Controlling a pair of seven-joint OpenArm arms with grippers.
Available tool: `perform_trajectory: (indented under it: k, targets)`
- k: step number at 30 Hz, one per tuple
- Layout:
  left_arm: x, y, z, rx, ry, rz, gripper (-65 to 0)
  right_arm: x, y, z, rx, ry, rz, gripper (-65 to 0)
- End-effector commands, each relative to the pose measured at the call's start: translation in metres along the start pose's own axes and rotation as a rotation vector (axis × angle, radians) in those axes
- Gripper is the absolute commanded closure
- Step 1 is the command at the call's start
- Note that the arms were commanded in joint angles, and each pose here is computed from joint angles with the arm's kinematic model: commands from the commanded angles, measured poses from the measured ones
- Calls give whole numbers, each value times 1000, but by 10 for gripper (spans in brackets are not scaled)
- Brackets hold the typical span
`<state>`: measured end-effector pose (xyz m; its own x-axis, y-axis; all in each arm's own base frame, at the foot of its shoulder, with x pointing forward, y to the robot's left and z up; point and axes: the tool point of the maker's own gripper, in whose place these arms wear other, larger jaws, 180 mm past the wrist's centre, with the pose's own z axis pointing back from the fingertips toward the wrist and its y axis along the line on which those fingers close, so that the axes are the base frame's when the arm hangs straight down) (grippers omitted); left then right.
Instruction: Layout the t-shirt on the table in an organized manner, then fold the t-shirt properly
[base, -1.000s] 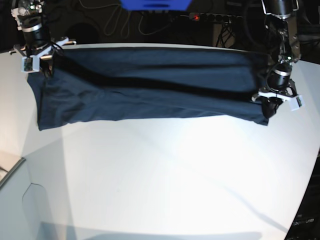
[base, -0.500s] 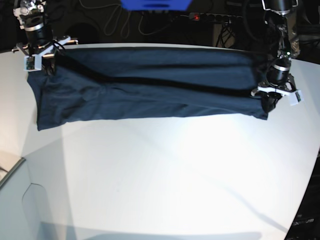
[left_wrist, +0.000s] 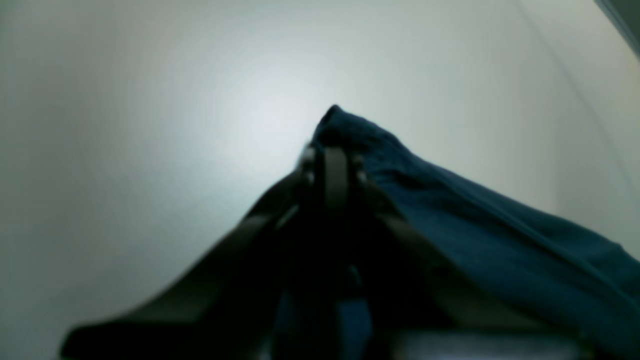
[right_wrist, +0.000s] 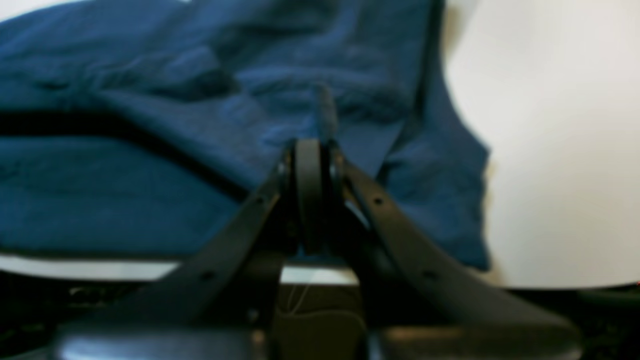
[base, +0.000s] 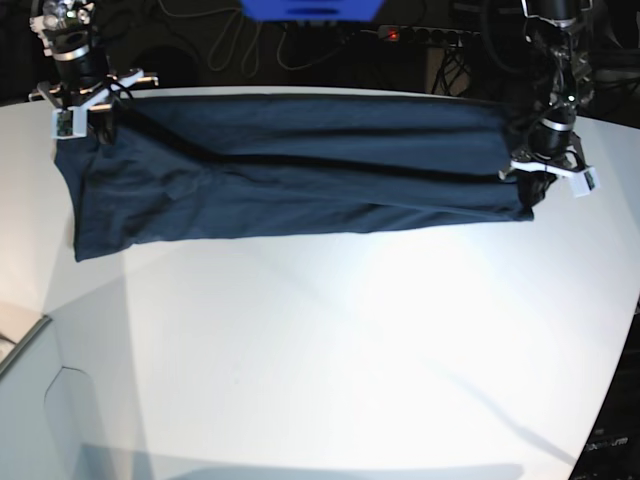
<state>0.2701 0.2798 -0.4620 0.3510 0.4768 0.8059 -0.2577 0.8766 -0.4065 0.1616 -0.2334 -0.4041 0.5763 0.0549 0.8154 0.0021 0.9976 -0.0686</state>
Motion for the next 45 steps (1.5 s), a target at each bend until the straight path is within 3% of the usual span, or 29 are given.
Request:
perform_trajectory:
  k: [1, 9, 13, 26, 29, 31, 35, 39, 41, 45]
  targets:
    - [15, 0, -2, -11, -46, -2, -2, 6, -2, 3, 8, -28, 5, 0]
    - [14, -1, -2, -13, -42, -1, -1, 9, 0, 11, 8, -32, 17, 0]
    - [15, -2, -3, -15, -45, -1, -1, 16, 17, 20, 74, -49, 33, 0]
    - [15, -3, -4, -15, -44, 2, -5, -8, 11, 1, 76, 5, -26, 0]
    - [13, -2, -3, -10, -39, -1, -8, -9, 9, 1, 81, 10, -14, -86]
    - [12, -1, -3, -8, -36, -4, -49, -9, 7, 2, 76, 10, -11, -177]
    - [10, 0, 0, -5, -31, -6, -244, -5, 0, 2, 57, -1, -12, -334]
    - [8, 1, 8, -7, -28, -13, -443, 5, 0, -5, 57, -27, -12, -361]
    - [3, 3, 15, -8, -18, -20, -482, 5, 2, -6, 60, -29, -12, -361]
    - [-6, 6, 23, -3, 3, -18, -464, 12, 4, -11, 64, -48, -16, -361]
